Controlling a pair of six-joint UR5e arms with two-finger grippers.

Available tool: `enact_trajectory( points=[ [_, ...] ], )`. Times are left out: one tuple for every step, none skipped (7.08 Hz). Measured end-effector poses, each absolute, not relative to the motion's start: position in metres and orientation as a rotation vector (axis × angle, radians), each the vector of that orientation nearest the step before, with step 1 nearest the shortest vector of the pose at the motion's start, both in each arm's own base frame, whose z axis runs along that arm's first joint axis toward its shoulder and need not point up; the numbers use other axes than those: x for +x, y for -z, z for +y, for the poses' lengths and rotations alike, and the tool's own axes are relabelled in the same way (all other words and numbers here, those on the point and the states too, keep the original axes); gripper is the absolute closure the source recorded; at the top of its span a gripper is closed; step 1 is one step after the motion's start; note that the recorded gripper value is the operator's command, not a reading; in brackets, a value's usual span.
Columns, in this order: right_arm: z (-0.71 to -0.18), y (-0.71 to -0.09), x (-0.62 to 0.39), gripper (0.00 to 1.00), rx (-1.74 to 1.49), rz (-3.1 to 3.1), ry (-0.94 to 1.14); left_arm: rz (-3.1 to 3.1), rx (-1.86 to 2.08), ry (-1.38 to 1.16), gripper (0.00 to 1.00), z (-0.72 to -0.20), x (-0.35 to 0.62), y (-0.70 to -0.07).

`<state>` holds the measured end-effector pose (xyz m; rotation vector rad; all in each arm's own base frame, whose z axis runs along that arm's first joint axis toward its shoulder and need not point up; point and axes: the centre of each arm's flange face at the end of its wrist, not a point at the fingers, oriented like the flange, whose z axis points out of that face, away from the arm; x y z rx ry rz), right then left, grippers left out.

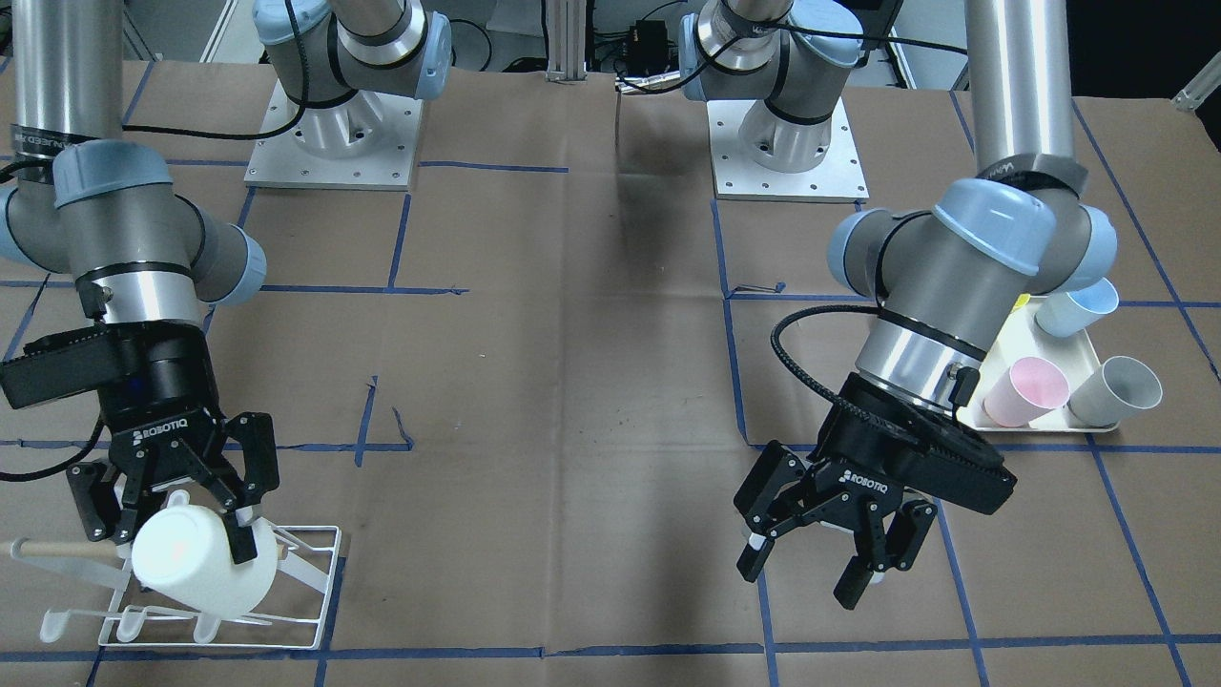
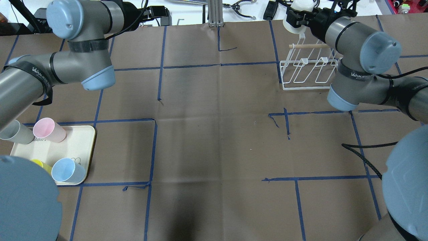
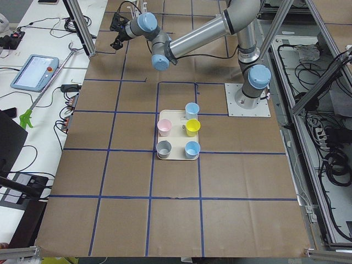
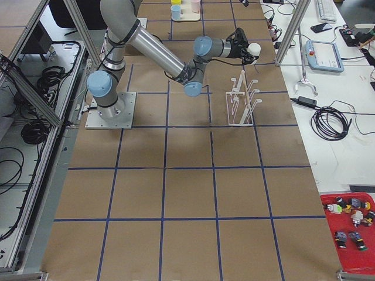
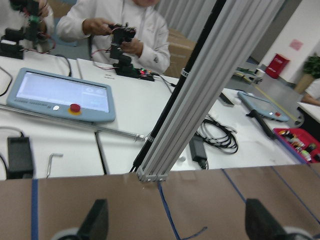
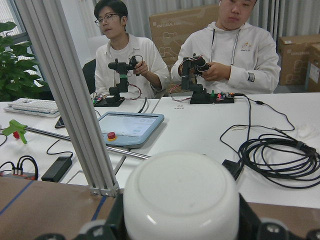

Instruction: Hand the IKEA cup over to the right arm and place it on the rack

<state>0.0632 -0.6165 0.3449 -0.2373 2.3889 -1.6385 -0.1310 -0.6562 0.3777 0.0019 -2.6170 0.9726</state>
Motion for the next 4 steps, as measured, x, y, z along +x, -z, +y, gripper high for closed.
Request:
enact_trajectory(
  points=[
    [-0.632,-0.336,0.052,0.55,-0.286,2.432,1.653,-2.769,0.06,-0.783,0.01,-0.642,-0.135,-0.389],
    [-0.648,-0.326,0.041,0.54,-0.295,2.459,1.645,-2.885,0.098,-0.573,0.01,-0.624,-0.136,-0.402],
    [-0.662,-0.318,0.034,0.54,-0.294,2.471,1.641,-2.96,0.116,-0.367,0.01,-0.602,-0.138,-0.42],
    [-0.67,-0.31,0.03,0.54,-0.292,2.478,1.636,-2.999,0.121,-0.218,0.01,-0.582,-0.139,-0.439]
  ],
)
